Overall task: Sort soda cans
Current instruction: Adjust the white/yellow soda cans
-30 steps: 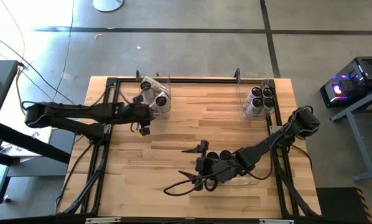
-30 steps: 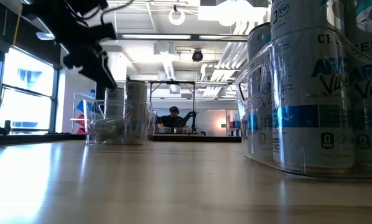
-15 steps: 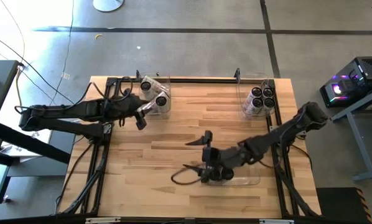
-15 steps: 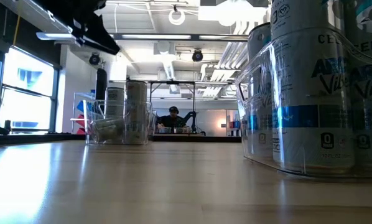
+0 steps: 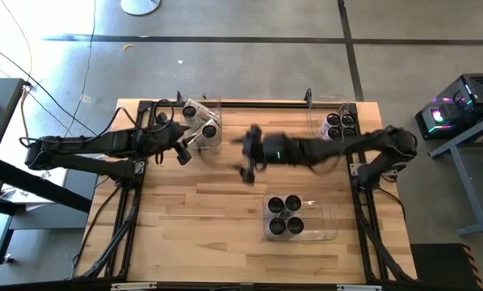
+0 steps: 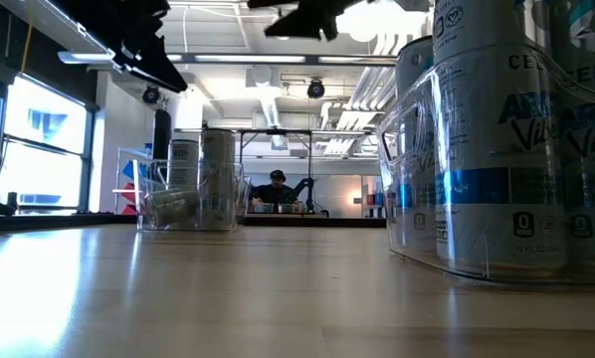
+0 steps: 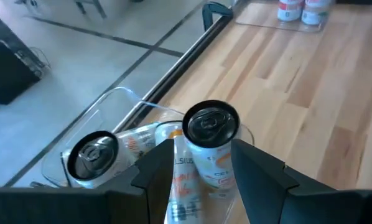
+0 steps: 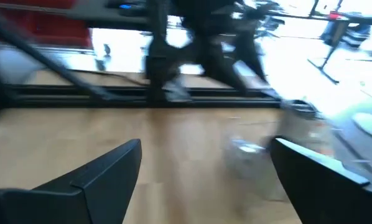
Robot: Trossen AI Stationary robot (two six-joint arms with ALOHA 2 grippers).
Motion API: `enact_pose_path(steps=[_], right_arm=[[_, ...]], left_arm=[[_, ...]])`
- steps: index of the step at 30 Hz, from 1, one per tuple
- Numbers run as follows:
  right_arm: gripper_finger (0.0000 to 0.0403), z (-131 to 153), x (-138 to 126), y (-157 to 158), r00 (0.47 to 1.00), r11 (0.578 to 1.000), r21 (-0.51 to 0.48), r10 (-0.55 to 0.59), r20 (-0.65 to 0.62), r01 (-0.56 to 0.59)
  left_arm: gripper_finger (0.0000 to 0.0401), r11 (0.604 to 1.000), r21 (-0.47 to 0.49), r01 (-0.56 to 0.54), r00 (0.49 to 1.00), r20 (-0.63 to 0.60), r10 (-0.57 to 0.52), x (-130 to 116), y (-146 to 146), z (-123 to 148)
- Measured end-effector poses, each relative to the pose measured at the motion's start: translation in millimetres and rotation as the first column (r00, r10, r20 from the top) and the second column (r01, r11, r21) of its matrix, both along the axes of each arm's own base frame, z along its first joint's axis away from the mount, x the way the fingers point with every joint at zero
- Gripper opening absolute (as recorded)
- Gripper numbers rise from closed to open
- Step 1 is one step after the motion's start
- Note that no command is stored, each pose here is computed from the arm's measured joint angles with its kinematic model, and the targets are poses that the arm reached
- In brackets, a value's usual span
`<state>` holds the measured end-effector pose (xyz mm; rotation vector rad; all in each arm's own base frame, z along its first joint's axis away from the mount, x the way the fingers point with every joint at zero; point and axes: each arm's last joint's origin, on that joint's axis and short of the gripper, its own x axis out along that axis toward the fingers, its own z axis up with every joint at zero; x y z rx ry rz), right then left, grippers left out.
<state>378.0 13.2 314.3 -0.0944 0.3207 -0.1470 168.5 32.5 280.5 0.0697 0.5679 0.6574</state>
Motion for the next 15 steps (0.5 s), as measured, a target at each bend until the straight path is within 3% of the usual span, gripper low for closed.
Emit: enact_pose_path(steps=[7, 11, 15], right_arm=[[0.0326, -14.0, 6.5, -93.0, 0.996, 0.996, -0.004, -0.088, -0.008, 0.088], [0.0284, -26.1, 17.7, -135.0, 0.991, 0.989, 0.072, -0.131, -0.003, 0.131], [0.0235, -38.9, 35.1, -166.3, 0.981, 0.982, 0.096, -0.153, -0.117, 0.164]], left_arm=[[0.0154, 0.994, 0.024, -0.11, 0.994, -0.021, 0.11, -3.1, 2.2, -15.4], [0.0154, 0.985, -0.025, -0.17, 0.985, -0.025, 0.169, -7.1, 2.5, -25.8], [0.0154, 0.979, -0.103, -0.176, 0.984, -0.019, 0.175, -8.7, 1.1, -36.9]])
